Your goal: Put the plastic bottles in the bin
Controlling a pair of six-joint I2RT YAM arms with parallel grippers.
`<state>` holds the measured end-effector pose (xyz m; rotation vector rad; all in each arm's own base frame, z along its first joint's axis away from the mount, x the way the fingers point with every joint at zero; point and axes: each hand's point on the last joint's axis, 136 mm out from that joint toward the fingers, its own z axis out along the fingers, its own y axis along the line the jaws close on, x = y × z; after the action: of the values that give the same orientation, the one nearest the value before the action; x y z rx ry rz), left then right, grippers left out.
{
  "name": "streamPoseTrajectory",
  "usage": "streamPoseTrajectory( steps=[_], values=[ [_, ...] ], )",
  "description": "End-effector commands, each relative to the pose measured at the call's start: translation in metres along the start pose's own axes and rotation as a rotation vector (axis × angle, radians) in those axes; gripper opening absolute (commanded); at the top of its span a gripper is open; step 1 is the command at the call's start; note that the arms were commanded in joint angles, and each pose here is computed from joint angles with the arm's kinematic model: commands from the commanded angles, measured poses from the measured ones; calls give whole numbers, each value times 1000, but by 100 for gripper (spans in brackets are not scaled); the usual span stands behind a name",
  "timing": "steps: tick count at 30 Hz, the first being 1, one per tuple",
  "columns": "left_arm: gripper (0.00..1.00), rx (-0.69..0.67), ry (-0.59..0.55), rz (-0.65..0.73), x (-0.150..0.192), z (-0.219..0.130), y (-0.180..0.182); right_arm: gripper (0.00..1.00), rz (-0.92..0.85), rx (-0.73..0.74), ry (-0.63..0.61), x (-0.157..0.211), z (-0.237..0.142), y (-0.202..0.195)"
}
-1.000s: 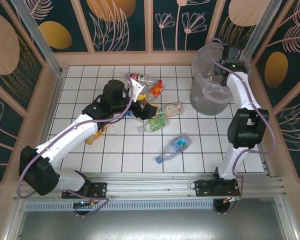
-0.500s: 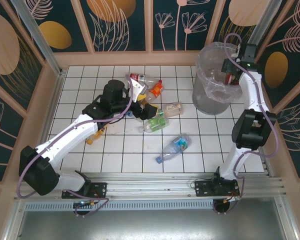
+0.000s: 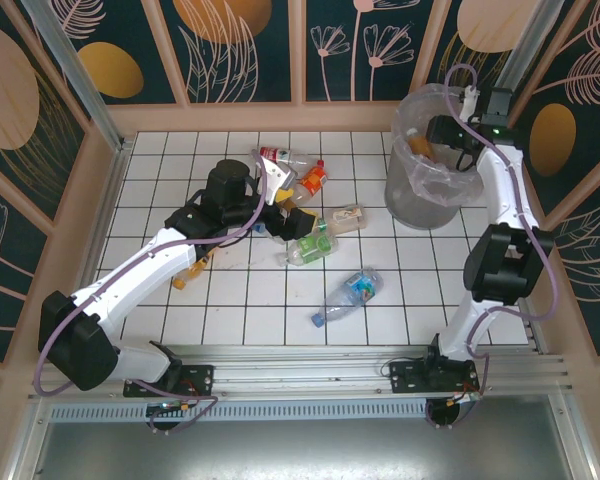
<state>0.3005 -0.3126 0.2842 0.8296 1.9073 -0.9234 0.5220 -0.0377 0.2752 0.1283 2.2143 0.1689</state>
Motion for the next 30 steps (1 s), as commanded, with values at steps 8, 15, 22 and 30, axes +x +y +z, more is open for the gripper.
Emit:
streamPoseTrajectory(
  steps=[8,15,22,30],
  values=[
    [99,16,-14,-1,-9,-2,-3,75,58,0,-30,-17,-30,5],
    [99,16,-20,4,-10,-5,-4,51,82,55,126,18,-3,-4],
    [99,20,-14,-8,-10,-3,-4,47,43,61,277,61,30,4],
    [99,23,-15,-11,-10,-3,-5,46,20,-21,348,82,44,31]
  ],
)
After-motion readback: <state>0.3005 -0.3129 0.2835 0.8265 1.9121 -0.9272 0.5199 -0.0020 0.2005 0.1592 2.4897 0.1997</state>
